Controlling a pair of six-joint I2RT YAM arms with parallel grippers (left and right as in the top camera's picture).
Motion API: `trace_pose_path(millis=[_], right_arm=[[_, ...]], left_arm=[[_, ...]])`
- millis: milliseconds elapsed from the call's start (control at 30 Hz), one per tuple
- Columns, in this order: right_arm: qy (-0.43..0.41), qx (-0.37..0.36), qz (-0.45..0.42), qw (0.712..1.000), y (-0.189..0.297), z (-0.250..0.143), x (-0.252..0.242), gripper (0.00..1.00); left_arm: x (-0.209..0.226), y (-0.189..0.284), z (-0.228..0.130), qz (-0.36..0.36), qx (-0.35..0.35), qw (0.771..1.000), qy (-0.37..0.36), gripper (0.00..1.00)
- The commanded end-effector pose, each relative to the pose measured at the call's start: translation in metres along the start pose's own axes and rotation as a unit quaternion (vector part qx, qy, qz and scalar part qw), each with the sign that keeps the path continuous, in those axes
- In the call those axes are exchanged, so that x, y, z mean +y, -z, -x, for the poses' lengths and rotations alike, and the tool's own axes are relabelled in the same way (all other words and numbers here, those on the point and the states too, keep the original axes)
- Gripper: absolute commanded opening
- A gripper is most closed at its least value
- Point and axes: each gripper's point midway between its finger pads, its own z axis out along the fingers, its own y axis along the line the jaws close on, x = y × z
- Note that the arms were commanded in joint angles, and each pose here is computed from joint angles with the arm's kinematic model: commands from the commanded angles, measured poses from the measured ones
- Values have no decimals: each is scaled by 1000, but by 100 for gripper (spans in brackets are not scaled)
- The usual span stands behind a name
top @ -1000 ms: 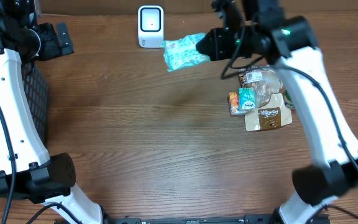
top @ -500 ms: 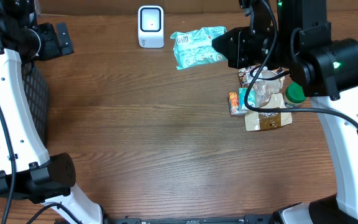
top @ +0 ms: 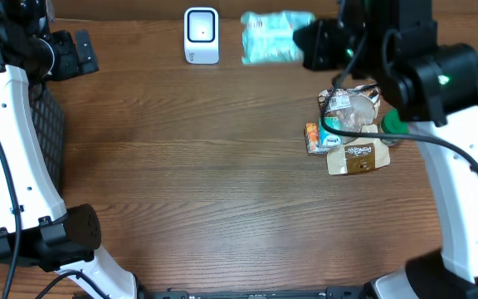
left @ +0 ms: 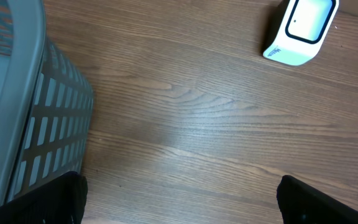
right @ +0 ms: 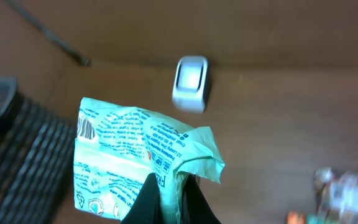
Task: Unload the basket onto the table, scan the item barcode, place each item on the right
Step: 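Hold the large teal pack in front of the white scanner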
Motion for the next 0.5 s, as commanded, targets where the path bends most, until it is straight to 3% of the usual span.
trace_pose_path(millis=[0, 200, 267, 367, 467], right_arm=[[73, -55, -101, 991, -27, 25, -12, 4], [248, -118, -235, 932, -111, 51, -10, 4], [355, -109, -257, 892, -143, 50, -6, 4], [517, -85, -270, 808, -191, 43, 2, 4], [580, -95, -284, 757, -225, 41, 4, 4]], left_arm=[[-3, 8, 2, -7, -11, 1000, -9, 100], [-3, 8, 2, -7, -11, 1000, -9, 99], [-3, 8, 2, -7, -11, 1000, -9, 99], [-3, 8, 2, -7, -11, 1000, -9, 100], [-3, 8, 2, -7, -11, 1000, -9, 100]])
